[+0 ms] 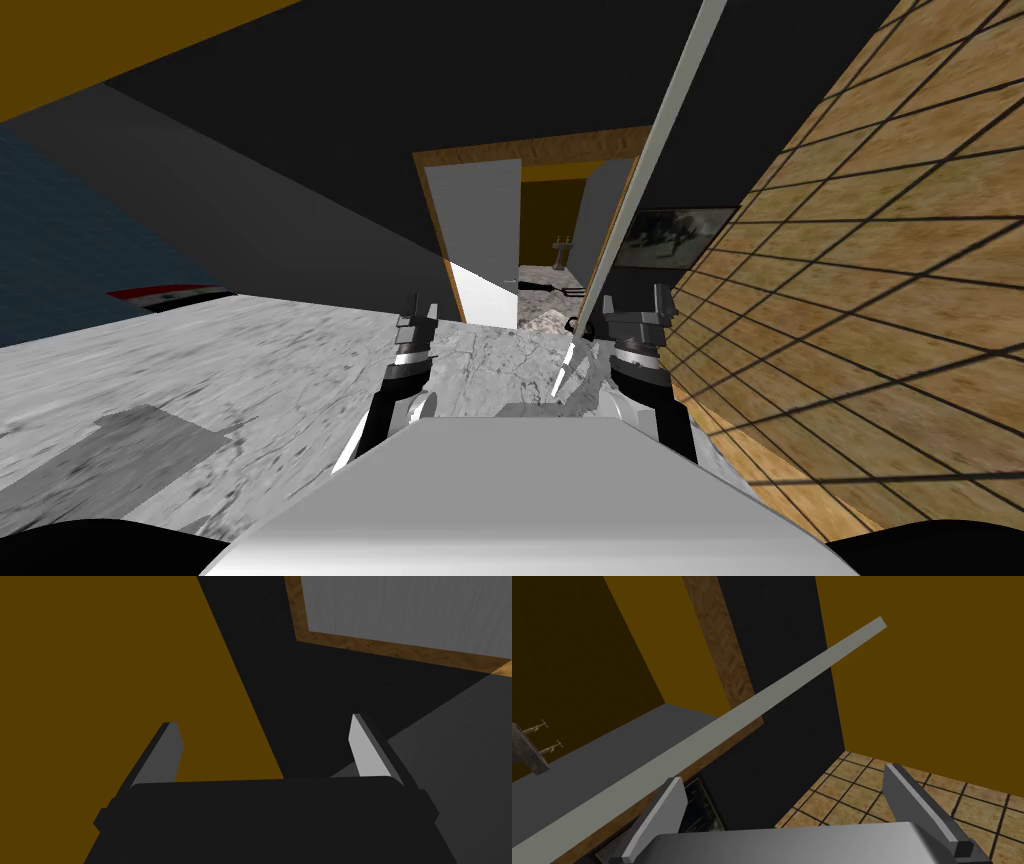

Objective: Pull the door open

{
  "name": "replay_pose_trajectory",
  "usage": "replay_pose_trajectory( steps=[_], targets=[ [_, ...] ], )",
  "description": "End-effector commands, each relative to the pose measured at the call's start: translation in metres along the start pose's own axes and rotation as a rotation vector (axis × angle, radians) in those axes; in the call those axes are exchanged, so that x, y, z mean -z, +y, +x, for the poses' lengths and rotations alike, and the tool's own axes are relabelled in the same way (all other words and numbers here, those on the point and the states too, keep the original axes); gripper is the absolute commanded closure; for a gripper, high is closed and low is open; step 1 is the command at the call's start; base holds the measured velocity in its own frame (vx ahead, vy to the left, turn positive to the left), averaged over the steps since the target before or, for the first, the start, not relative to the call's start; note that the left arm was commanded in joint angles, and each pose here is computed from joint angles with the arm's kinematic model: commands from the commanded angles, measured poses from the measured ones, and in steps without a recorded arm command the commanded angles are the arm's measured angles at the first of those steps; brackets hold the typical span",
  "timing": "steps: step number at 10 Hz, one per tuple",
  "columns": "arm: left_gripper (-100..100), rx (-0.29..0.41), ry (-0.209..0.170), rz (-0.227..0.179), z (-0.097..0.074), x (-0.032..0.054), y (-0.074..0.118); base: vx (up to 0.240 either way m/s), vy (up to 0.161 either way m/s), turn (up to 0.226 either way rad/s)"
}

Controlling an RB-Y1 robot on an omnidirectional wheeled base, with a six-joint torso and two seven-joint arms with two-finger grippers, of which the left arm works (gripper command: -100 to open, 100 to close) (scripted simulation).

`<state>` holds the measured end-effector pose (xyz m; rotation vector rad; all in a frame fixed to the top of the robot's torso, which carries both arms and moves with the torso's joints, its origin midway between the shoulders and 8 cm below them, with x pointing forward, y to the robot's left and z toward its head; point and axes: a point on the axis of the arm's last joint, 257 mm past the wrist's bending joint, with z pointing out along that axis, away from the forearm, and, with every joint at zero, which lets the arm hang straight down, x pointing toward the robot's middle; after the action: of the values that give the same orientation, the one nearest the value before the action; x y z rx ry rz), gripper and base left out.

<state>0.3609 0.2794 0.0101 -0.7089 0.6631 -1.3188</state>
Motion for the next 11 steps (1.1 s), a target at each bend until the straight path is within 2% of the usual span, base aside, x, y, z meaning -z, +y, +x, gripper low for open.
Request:
replay_pose_trajectory(
  steps=[1, 5, 11],
  targets=[
    [-100, 0.003, 0.005, -0.016, 0.002, 0.0015, 0.012, 0.021, 0.003, -0.036],
    [-100, 0.008, 0.013, -0.047, 0.006, 0.0051, 0.035, 0.171, 0.011, -0.032],
    [-100, 0.018, 0.025, -0.109, 0.013, 0.0139, 0.080, 0.116, 0.014, -0.036]
  ],
)
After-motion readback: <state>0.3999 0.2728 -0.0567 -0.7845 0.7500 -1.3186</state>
